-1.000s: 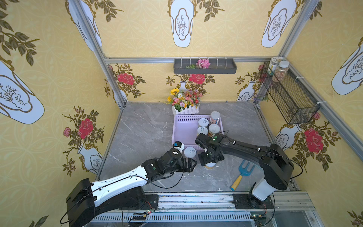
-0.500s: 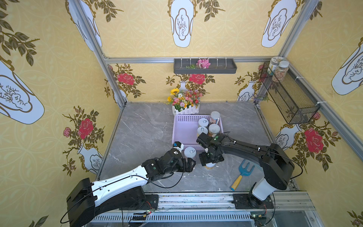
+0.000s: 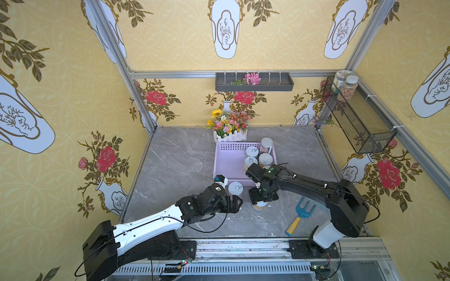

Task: Put the canned food in the basket
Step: Pick up the canned food from the center of the board, then place the canned food in the basket.

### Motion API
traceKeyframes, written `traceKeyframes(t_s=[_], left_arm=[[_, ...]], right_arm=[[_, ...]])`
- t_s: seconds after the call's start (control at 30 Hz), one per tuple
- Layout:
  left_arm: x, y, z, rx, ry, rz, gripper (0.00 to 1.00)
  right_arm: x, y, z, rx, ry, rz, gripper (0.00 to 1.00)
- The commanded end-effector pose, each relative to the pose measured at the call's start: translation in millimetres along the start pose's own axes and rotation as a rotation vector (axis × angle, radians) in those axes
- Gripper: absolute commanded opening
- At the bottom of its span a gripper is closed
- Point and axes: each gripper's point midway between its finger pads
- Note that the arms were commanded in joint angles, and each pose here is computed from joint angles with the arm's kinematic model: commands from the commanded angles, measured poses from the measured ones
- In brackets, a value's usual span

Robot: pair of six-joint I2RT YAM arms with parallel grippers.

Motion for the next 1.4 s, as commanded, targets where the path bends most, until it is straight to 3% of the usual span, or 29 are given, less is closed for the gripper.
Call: traceKeyframes(t_s=[0.0,0.27,0.6,0.93,1.37], left_arm=[[0,-5,1,0.003,0.007,0.001,1.0],[-17,-24,-31,-0.058,-0.015,0.109,1.0],[-18,-43,-75,-0.113,-0.034,0.169,1.0],[-7,-57,-85,-0.148,-0.077,0.176,1.0],[-4,-61,-82,-0.147,-0.087,0.176,1.0]], right_arm=[[-2,-23,1,-0.029,-0.006,0.008,0.78],[3,-81,-33,-0.16,-0.028,0.008,0.78],[3,-100,-106,-0.267,0.009,-0.039,0.77],[15,-84,-162,-0.277,0.031,-0.012,0.73],[31,-50,-186,-0.227,0.07,-0.009,0.72]])
Point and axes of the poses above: each gripper's point midway between its finger pads, its own y axis out along the fingers, its own x axis along the line the jaws close on, z = x × y, and after that the axes turned 6 degrees about -y, right-handed
